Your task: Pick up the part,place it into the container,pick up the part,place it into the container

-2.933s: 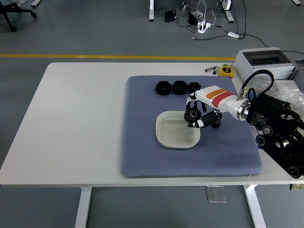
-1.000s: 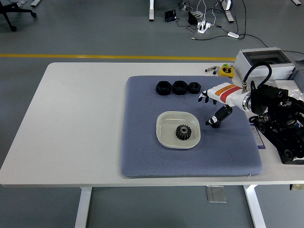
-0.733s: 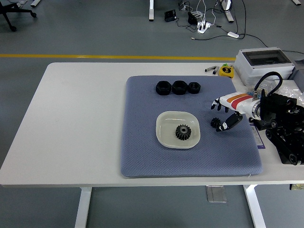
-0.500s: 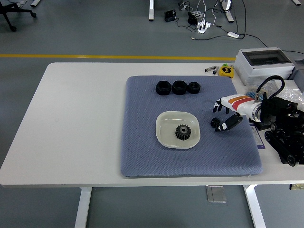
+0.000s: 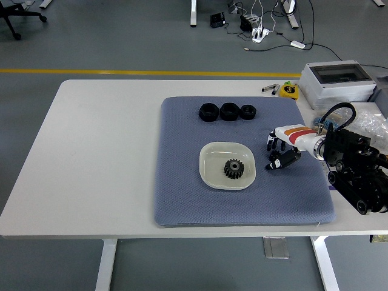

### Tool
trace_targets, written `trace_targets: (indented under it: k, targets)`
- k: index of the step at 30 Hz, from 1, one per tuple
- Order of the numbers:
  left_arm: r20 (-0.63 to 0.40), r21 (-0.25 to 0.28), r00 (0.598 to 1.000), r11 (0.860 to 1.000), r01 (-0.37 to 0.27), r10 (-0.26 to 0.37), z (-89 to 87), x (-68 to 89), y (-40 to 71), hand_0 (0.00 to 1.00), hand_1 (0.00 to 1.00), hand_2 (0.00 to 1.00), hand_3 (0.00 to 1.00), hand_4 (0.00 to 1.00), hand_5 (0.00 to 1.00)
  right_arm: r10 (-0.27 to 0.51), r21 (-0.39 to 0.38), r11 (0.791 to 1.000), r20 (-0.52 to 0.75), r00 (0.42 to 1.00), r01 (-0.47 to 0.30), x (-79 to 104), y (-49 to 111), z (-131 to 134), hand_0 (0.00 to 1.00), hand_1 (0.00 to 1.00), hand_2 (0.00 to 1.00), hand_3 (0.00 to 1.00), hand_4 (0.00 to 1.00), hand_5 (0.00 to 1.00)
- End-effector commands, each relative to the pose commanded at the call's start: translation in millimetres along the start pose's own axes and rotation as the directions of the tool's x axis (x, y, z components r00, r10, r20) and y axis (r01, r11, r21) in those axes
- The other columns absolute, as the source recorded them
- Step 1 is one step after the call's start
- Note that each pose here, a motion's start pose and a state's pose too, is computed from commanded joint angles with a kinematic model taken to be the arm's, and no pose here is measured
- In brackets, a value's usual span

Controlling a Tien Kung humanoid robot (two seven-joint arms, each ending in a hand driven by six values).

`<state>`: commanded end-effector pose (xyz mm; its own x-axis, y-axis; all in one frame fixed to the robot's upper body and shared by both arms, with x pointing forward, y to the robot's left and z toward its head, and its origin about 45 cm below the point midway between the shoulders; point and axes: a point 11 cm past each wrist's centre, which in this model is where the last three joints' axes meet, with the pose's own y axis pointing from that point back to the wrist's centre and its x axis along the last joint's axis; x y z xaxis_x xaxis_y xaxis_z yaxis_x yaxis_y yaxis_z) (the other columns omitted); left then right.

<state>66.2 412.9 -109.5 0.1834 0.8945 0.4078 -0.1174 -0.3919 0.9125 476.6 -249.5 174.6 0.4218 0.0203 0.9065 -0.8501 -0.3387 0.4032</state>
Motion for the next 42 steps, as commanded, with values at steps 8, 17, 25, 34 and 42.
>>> trace_targets:
  k: [8,17,25,34,42]
  targets:
    - [-0.002,-0.003,1.000,1.000,0.000,0.000,1.3,0.0,0.1,0.730,0.740,0.770,0.688,0.723,0.676,0.013,0.005,1.000,0.007,1.000,-0.013,0.3,2.0,2.7,0.212,0.426,0.507,0.514,0.839,0.323]
    - [-0.001,-0.002,1.000,1.000,0.000,0.000,1.2,-0.6,0.1,0.730,0.741,0.771,0.687,0.723,0.677,0.015,0.000,1.000,0.008,1.000,-0.015,-2.3,3.9,7.7,0.196,0.412,0.473,0.499,0.755,0.328]
    - [-0.002,-0.002,1.000,1.000,0.001,-0.001,1.0,-0.9,0.1,0.730,0.741,0.771,0.688,0.722,0.677,0.004,-0.002,1.000,0.010,1.000,-0.004,-4.9,4.5,9.3,0.198,0.404,0.467,0.500,0.746,0.328]
    - [-0.001,-0.002,1.000,1.000,0.001,-0.001,0.9,-0.8,0.1,0.730,0.741,0.771,0.686,0.721,0.678,0.019,0.016,1.000,0.010,1.000,-0.019,-5.2,4.8,7.8,0.150,0.348,0.420,0.496,0.682,0.286]
    - [0.001,-0.001,1.000,1.000,0.001,-0.001,0.5,-0.7,0.1,0.730,0.740,0.771,0.685,0.722,0.680,0.043,0.037,0.998,0.009,0.999,-0.044,-1.4,5.3,3.3,0.137,0.316,0.399,0.490,0.704,0.276]
